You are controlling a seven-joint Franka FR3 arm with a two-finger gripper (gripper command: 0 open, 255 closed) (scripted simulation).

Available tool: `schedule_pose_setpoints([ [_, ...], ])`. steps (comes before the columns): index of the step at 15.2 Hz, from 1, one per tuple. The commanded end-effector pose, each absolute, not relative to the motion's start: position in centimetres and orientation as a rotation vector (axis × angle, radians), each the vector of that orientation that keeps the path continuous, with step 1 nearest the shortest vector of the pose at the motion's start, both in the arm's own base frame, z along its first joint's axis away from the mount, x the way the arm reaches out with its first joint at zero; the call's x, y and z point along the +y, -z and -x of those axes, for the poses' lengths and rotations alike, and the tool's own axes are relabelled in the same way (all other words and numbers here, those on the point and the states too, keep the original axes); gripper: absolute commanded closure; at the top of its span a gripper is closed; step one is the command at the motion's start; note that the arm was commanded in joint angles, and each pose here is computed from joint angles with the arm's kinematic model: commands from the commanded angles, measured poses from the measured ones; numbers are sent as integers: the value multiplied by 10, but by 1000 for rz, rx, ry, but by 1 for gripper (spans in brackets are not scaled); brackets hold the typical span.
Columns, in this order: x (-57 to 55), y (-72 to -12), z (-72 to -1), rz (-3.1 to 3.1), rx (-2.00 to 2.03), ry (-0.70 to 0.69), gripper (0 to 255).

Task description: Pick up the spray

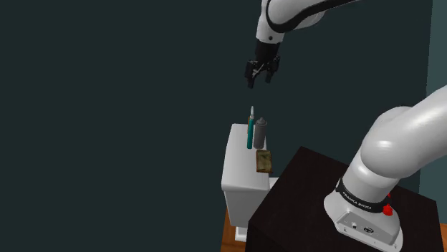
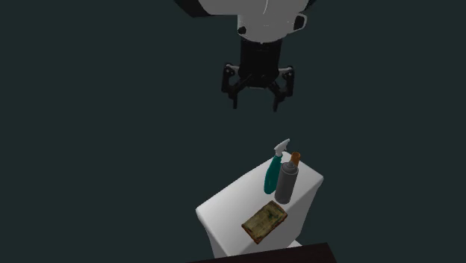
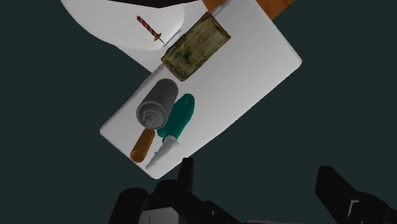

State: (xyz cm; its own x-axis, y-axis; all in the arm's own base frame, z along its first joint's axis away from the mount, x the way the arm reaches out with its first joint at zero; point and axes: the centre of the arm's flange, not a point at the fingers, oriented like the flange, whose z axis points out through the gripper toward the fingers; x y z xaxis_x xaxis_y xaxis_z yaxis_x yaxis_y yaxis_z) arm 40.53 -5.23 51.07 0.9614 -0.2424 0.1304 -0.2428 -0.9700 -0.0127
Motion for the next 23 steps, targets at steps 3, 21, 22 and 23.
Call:
schedule_pose_setpoints([
  [3,-66,-465,-432,-3060,-546,-174,0],
  [21,-141,-293,-498,-2839,-1057,-59,0],
  [22,-141,-288,-498,-2839,-1057,-59,0],
  [23,-141,-282,-498,-2839,-1057,-59,0],
])
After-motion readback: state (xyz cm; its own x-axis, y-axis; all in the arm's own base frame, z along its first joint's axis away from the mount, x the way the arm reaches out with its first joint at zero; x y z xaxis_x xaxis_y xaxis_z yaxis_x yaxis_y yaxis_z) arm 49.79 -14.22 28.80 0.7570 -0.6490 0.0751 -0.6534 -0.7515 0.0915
